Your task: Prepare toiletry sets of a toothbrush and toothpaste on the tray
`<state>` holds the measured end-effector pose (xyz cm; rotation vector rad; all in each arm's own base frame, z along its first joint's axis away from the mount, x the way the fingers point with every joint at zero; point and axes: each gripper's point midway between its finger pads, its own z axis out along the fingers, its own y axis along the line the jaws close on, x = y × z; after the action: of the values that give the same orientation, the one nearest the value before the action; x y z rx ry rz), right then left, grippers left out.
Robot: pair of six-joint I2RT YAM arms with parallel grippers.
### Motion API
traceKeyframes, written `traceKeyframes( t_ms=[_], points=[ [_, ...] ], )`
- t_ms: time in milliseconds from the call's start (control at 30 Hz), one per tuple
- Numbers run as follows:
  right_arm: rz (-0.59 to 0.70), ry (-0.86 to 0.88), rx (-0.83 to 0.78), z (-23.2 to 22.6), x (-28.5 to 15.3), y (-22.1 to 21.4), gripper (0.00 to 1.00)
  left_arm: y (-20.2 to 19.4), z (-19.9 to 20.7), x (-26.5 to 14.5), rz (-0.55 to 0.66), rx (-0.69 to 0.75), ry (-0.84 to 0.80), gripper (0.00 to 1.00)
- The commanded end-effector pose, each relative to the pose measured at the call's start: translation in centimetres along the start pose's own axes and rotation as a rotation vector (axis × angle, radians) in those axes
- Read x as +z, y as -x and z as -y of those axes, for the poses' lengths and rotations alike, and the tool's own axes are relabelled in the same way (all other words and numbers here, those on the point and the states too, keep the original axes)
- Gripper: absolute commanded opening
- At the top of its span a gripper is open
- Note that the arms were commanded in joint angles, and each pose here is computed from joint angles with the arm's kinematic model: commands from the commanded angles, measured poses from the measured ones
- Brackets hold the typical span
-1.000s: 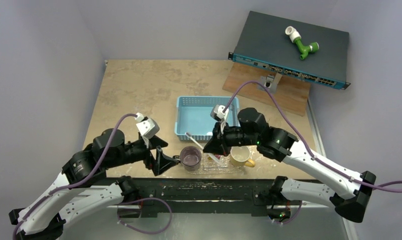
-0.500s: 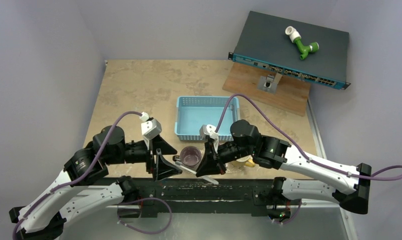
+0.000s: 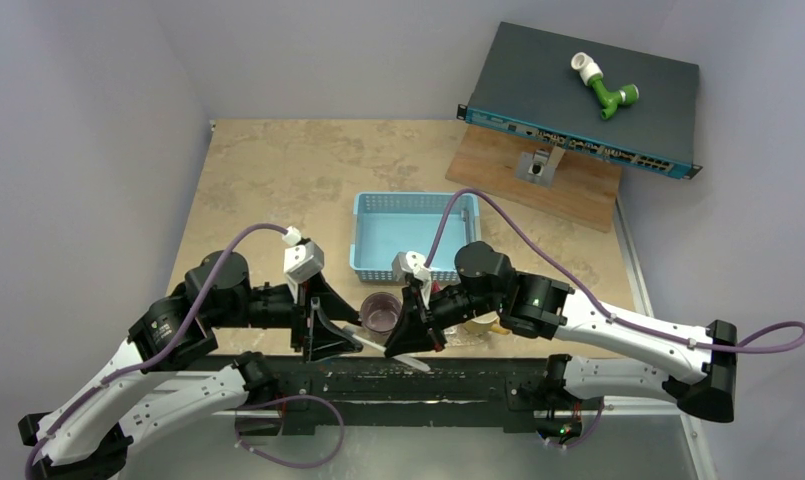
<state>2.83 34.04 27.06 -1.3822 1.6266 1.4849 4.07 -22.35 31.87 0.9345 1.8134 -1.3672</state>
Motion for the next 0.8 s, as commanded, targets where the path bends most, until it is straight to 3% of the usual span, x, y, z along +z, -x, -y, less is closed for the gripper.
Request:
traceKeyframes(
  t_ms=[0,100,500,633,767],
  points=[
    [0.065,0.019,-0.039,-0.86,-0.18,2.07,0.00,0.82,0.76,-0.01,0.026,0.017,-0.037,0.64],
    [0.072,0.015,-0.037,-0.85,-0.19,2.15,0.00,0.63,0.73,0.06,0.019,0.015,-0.040,0.62],
    [0.086,-0.003,-0.033,-0.67,-0.24,2.40,0.00,0.71,0.44,-0.04,0.028,0.019,-0.021,0.38],
    [0.089,-0.007,-0.030,-0.59,-0.27,2.39,0.00,0.68,0.19,-0.02,0.026,0.018,-0.008,0.27],
    [0.092,-0.011,-0.028,-0.57,-0.33,2.39,0.00,0.59,-0.21,0.07,0.022,0.013,0.012,0.03]
  ],
)
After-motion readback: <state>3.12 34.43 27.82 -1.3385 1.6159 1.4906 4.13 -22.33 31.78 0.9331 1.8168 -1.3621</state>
